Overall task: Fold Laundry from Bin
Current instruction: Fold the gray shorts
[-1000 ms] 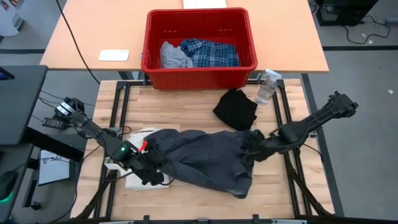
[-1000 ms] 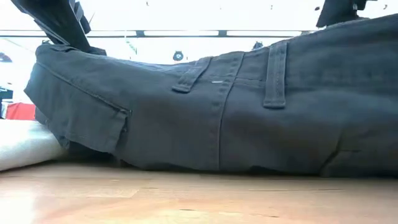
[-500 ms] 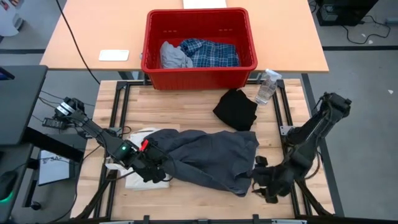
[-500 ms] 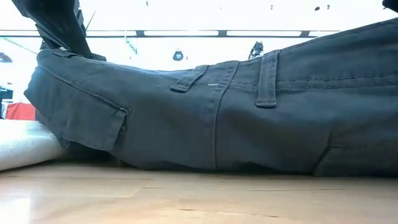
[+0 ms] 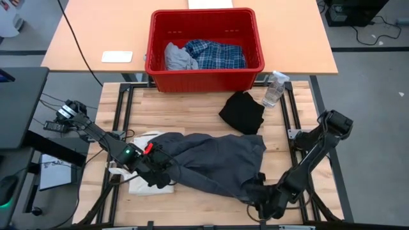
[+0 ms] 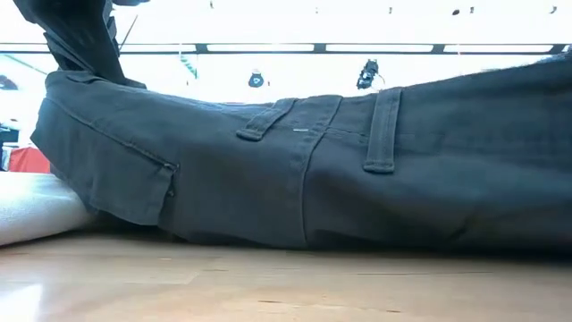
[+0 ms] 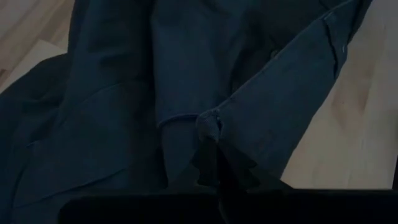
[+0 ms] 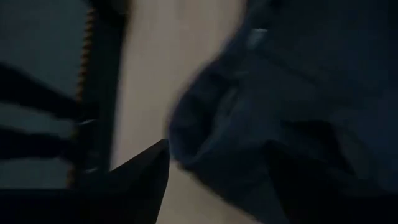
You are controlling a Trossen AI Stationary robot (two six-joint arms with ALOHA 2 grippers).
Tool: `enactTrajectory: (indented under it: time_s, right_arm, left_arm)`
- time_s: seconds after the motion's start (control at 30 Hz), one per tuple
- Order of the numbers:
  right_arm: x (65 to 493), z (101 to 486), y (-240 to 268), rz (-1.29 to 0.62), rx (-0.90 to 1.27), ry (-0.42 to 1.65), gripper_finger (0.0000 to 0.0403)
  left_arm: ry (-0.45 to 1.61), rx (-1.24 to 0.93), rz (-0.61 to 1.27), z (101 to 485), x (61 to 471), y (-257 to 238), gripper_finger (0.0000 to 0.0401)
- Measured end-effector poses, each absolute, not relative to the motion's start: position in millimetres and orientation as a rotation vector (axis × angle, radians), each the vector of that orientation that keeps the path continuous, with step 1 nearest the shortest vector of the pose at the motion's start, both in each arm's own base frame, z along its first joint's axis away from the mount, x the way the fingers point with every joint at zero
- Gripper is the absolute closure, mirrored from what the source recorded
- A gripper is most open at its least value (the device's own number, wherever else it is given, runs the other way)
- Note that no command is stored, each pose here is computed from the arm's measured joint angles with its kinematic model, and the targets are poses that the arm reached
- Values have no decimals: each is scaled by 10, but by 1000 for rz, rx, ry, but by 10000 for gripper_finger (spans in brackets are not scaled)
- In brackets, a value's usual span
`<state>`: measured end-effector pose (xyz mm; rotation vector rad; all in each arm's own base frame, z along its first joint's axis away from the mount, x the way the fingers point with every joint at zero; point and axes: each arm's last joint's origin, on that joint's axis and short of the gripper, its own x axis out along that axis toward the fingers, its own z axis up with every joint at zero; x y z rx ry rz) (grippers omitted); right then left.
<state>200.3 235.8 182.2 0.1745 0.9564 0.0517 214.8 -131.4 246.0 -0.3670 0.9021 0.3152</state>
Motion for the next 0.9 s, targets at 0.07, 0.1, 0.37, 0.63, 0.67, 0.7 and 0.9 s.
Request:
enactTrajectory:
  time_s: [0.07, 0.1, 0.37, 0.63, 0.67, 0.7, 0.9]
  right_arm:
    - [2018, 1766, 2357, 7, 154, 940, 147]
    - [2027, 1743, 2359, -6, 144, 932, 153]
    - [2111, 1736, 2270, -16, 212, 996, 339]
    - [2084, 2436, 2018, 4, 222, 892, 382]
    - [2070, 2567, 1978, 6, 199, 855, 382]
    - [2048, 2702, 1937, 6, 173, 812, 382]
    - [1906, 3396, 1722, 71, -37, 591, 383]
  left_arm:
    - [905, -369, 312, 2459, 2147, -1315, 401]
    - [906, -369, 311, 2459, 2147, -1315, 401]
    - [900, -369, 306, 2478, 2137, -1308, 401]
    - [787, -256, 231, 2691, 2065, -1244, 401]
    - [762, -228, 216, 2744, 2061, -1238, 401]
    - [734, -199, 194, 2808, 2057, -1232, 401]
    - [561, 94, 34, 3284, 2071, -1235, 401]
